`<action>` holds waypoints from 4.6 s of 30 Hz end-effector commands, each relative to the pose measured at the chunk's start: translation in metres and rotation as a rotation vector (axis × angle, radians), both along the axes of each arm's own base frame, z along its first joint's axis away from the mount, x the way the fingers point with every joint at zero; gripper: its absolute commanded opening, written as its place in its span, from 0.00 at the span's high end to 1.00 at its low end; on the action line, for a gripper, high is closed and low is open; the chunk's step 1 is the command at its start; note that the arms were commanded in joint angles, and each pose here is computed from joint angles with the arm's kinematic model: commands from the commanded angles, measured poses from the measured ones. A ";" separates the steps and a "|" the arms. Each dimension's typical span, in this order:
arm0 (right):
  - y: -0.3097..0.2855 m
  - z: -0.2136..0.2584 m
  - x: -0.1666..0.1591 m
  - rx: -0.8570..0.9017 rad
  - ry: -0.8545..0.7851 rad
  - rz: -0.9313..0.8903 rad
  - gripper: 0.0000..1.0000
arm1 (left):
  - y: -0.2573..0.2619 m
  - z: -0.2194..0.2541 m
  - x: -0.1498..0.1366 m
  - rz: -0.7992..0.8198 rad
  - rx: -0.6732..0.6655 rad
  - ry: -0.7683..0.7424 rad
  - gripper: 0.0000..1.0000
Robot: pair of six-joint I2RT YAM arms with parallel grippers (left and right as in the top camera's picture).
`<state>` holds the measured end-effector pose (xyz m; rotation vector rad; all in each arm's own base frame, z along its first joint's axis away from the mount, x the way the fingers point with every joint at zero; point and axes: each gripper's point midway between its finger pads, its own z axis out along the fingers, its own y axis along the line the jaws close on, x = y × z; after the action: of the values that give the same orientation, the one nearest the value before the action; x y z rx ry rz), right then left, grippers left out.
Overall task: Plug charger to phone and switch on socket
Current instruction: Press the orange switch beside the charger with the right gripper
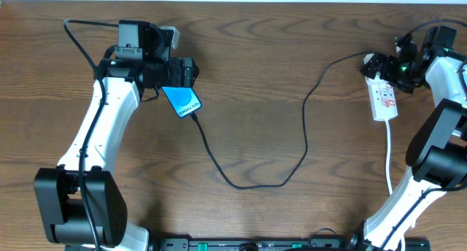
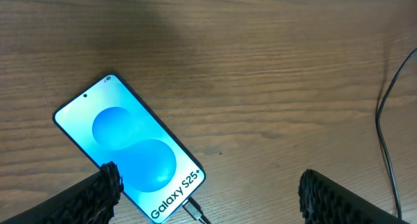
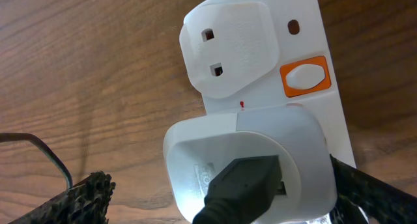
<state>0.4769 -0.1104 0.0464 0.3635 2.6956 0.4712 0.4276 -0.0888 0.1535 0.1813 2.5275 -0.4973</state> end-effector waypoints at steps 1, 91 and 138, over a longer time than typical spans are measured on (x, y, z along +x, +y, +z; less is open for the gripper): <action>0.014 0.000 -0.001 0.043 0.024 -0.001 0.01 | 0.002 0.007 -0.001 -0.005 0.013 -0.022 0.11; 0.062 0.007 0.003 0.137 0.048 0.033 0.01 | 0.002 0.006 -0.001 -0.005 0.012 -0.022 0.11; 0.022 -0.003 -0.010 0.036 0.107 -0.175 0.01 | 0.002 0.007 -0.001 -0.005 0.012 -0.022 0.11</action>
<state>0.4724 -0.1050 0.0441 0.5875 2.7067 0.4059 0.4277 -0.0888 0.1536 0.1809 2.5272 -0.4974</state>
